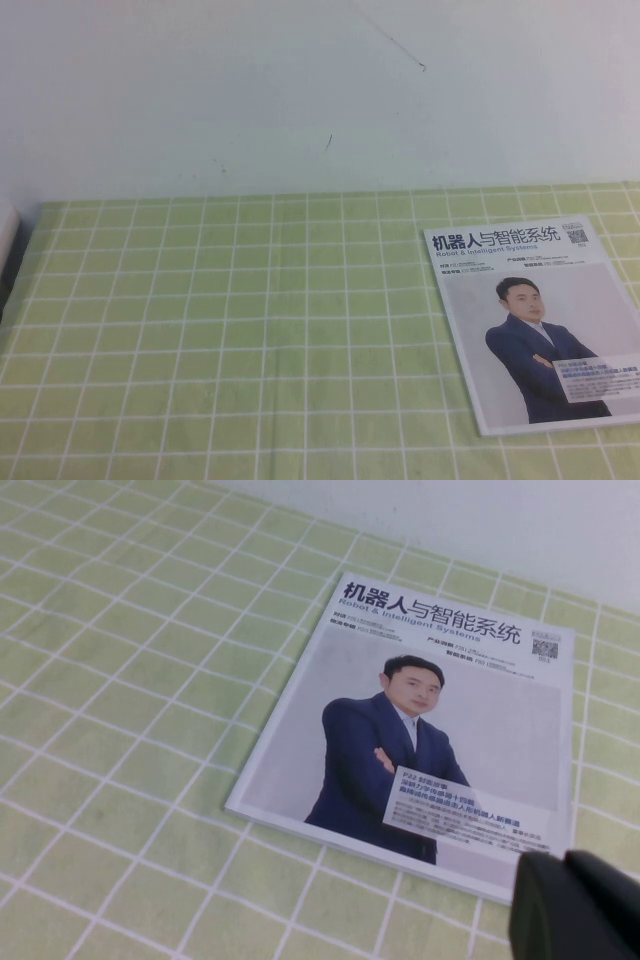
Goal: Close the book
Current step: 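Close the open booklet and leave it lying on the table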
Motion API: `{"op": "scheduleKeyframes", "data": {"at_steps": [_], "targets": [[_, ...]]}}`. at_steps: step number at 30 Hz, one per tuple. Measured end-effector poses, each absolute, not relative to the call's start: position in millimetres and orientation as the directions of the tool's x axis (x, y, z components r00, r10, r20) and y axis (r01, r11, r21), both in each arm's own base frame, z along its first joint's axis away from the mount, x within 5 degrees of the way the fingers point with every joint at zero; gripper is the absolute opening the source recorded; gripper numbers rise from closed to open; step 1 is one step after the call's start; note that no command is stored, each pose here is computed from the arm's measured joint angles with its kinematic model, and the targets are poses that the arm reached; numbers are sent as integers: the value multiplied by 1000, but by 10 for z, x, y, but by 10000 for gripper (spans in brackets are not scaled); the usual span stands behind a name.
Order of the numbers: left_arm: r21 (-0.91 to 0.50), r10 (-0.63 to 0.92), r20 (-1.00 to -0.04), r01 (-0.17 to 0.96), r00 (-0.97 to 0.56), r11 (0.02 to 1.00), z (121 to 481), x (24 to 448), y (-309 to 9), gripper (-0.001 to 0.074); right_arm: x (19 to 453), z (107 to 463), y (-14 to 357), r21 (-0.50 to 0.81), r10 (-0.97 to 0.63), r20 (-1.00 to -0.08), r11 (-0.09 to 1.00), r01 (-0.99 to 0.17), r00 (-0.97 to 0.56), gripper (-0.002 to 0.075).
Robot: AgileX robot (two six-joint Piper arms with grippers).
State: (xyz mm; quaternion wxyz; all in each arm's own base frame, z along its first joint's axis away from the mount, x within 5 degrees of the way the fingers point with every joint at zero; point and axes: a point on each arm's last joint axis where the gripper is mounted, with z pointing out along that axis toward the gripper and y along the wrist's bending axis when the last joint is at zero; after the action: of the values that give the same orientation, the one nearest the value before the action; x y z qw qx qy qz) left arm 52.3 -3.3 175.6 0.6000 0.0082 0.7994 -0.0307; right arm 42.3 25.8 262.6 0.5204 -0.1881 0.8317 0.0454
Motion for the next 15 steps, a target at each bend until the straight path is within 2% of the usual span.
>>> {"op": "scheduleKeyframes", "data": {"at_steps": [10, 15], "targets": [[-40, -25, -960, 50, -280, 998, 1756, 523, -33, -4, 408, 2603, 251, -135, -267, -892, 927, -350, -363, -3], [-41, -26, -960, 50, -280, 998, 1756, 523, -33, -4, 471, 2431, 157, -201, -270, -915, 949, -242, -300, -3]]}}
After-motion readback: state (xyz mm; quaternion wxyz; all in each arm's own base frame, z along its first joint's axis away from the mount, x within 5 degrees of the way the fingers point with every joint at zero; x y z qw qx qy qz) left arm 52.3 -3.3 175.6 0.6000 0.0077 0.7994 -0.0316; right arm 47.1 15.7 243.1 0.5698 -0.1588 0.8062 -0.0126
